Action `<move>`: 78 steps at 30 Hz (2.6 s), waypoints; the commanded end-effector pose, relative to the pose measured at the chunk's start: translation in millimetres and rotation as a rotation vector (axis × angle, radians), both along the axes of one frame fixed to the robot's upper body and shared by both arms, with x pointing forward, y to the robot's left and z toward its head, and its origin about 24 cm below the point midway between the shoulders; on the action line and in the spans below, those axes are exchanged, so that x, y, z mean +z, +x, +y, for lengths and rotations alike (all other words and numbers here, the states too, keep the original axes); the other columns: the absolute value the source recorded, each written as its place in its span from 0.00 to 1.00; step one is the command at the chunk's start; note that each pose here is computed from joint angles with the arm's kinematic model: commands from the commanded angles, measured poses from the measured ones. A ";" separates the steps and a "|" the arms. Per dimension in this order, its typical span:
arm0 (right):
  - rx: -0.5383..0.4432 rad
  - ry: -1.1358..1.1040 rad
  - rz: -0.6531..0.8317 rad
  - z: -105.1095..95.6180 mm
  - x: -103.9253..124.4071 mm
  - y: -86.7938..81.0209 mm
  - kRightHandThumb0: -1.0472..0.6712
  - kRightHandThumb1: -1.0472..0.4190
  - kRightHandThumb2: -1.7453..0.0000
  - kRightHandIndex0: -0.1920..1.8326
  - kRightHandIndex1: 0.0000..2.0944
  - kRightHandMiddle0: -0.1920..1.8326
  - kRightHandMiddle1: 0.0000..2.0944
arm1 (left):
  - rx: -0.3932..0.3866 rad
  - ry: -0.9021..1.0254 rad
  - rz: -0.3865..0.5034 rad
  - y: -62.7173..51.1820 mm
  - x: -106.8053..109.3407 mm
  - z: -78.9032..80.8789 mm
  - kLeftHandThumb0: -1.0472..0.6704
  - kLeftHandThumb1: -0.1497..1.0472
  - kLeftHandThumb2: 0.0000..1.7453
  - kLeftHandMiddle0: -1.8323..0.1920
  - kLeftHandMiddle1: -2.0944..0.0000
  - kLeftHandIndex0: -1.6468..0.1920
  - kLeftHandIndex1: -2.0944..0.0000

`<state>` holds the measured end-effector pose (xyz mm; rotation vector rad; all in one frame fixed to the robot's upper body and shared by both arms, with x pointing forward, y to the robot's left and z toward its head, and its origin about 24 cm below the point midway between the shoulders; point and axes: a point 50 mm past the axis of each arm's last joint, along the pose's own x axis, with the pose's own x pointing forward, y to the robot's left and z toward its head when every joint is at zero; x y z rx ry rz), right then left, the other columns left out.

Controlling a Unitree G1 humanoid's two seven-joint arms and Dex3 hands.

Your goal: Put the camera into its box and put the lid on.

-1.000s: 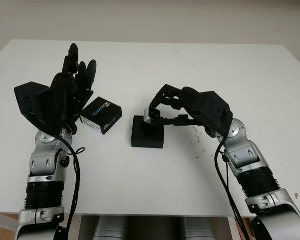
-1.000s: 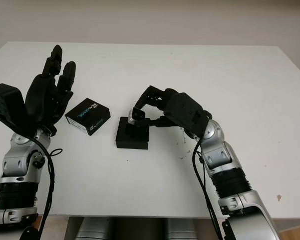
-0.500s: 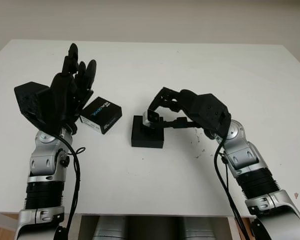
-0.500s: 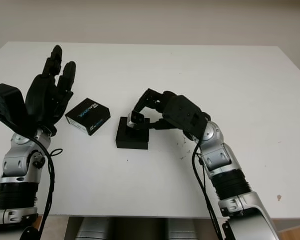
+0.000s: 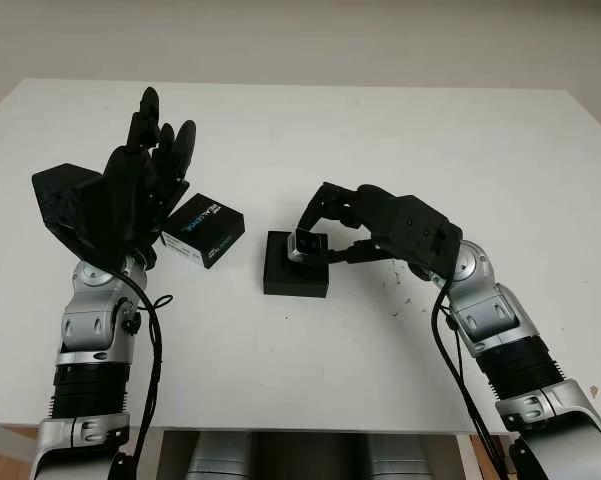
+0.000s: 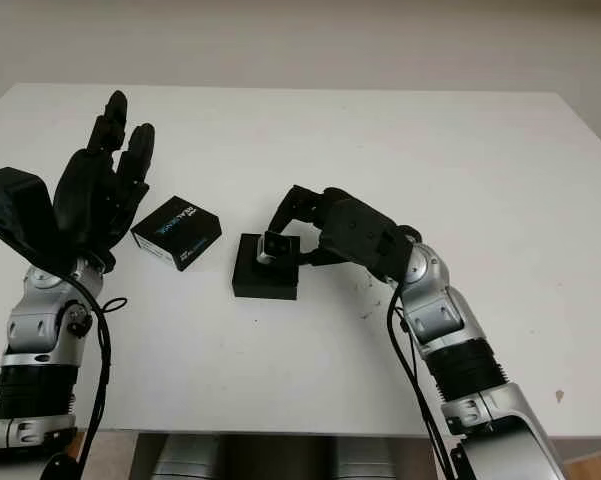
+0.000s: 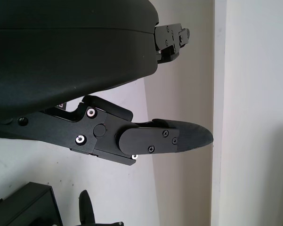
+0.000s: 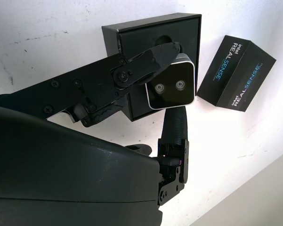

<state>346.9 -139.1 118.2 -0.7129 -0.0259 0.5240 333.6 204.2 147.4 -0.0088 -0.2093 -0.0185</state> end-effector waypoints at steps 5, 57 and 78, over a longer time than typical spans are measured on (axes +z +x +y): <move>-0.002 -0.040 -0.006 -1.2 1.9 -1.0 0.37 0.04 0.97 0.26 0.03 0.23 0.82 | 0.000 0.005 -0.019 -1.7 2.9 -1.1 0.23 1.00 0.22 0.96 0.97 0.96 0.97; -0.013 -0.219 -0.103 7.7 -3.9 -10.8 0.36 0.02 0.97 0.28 0.03 0.23 0.79 | 0.000 -0.010 -0.022 -3.1 2.7 -3.9 0.22 1.00 0.21 0.95 0.97 0.96 0.97; -0.073 -0.079 -0.001 10.5 -17.9 -9.9 0.36 0.03 0.97 0.28 0.03 0.22 0.83 | 0.000 -0.011 -0.019 -3.5 2.7 -3.7 0.23 1.00 0.21 0.95 0.97 0.96 0.97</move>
